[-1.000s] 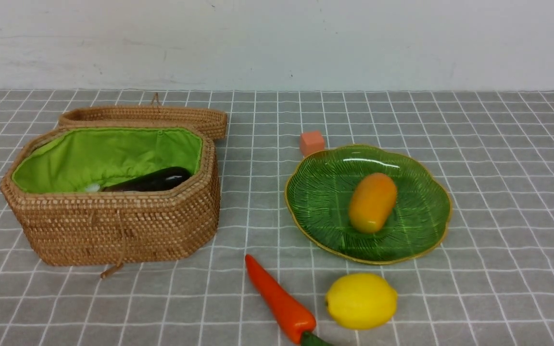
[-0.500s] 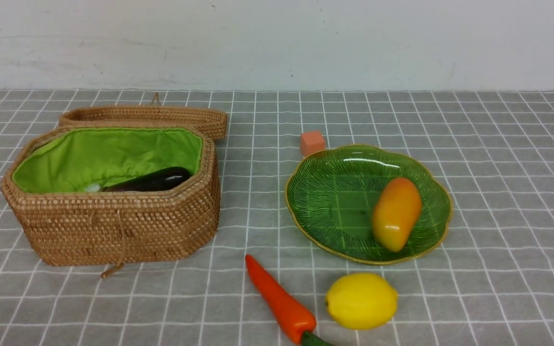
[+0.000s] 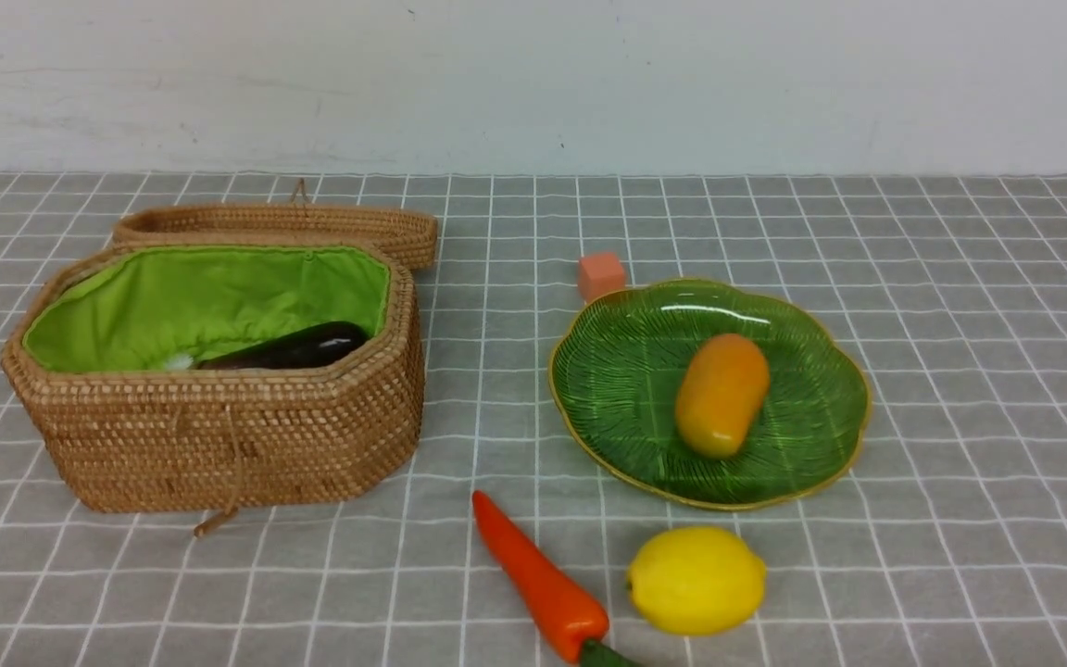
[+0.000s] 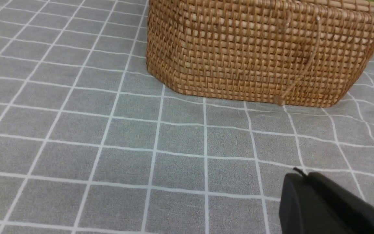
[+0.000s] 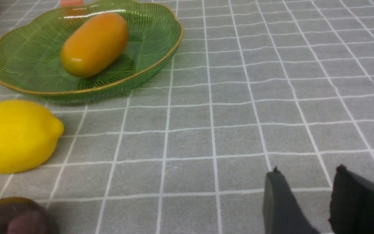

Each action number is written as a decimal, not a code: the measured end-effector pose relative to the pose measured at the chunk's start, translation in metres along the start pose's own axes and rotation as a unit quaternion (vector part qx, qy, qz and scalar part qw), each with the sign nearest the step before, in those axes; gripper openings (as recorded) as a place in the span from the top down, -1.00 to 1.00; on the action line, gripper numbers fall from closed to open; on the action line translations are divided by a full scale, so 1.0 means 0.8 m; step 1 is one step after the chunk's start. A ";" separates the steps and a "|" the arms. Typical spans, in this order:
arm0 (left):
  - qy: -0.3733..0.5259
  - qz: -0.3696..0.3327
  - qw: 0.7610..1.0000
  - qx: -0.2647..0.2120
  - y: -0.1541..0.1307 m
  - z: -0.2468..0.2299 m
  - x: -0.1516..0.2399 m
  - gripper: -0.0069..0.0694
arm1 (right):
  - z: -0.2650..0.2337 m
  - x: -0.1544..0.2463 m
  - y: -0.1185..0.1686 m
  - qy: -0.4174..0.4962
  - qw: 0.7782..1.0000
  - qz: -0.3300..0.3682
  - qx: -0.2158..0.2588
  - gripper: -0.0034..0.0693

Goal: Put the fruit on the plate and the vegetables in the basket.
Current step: Use the right arm to grab a mangosteen and put it into the right plate, then use the right arm to grab a lemon and put it into the right plate

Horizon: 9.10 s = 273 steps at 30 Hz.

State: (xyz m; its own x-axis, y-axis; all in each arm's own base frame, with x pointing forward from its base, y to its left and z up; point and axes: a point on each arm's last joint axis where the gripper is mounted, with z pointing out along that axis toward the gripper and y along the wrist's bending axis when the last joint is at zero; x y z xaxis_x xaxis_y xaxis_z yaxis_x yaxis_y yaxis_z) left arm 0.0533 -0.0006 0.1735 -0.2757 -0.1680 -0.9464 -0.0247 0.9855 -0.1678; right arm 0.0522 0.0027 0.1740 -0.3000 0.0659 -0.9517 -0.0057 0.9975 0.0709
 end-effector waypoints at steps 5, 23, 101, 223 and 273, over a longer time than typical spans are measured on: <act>0.002 0.000 1.000 0.000 0.000 0.000 0.001 0.84 | 0.000 0.000 0.000 0.000 1.000 0.000 0.000 0.25; 0.002 0.000 1.000 0.000 0.000 0.000 0.001 0.80 | -0.005 -0.034 -0.001 -0.165 0.985 0.050 -0.006 0.25; 0.002 0.001 1.000 -0.001 0.000 0.000 0.001 0.66 | 0.183 -0.064 0.167 0.491 0.827 -0.060 -0.269 -0.54; 0.002 0.001 1.000 -0.001 0.000 0.000 0.001 0.43 | 0.320 -0.104 0.258 0.389 0.630 -0.525 -0.421 -0.70; 0.002 0.001 1.000 -0.001 0.000 0.000 0.001 0.33 | 0.348 -0.189 0.218 0.383 0.815 -0.285 -0.330 -0.69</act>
State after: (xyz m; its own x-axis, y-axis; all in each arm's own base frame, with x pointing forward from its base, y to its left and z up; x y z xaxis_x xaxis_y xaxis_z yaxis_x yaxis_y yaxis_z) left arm 0.0533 -0.0005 0.1724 -0.2801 -0.1661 -0.9455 -0.0257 0.9859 -0.1656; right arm 0.3620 0.1739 0.2474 -0.5757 -0.6899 -0.4388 -0.7870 0.6131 0.0686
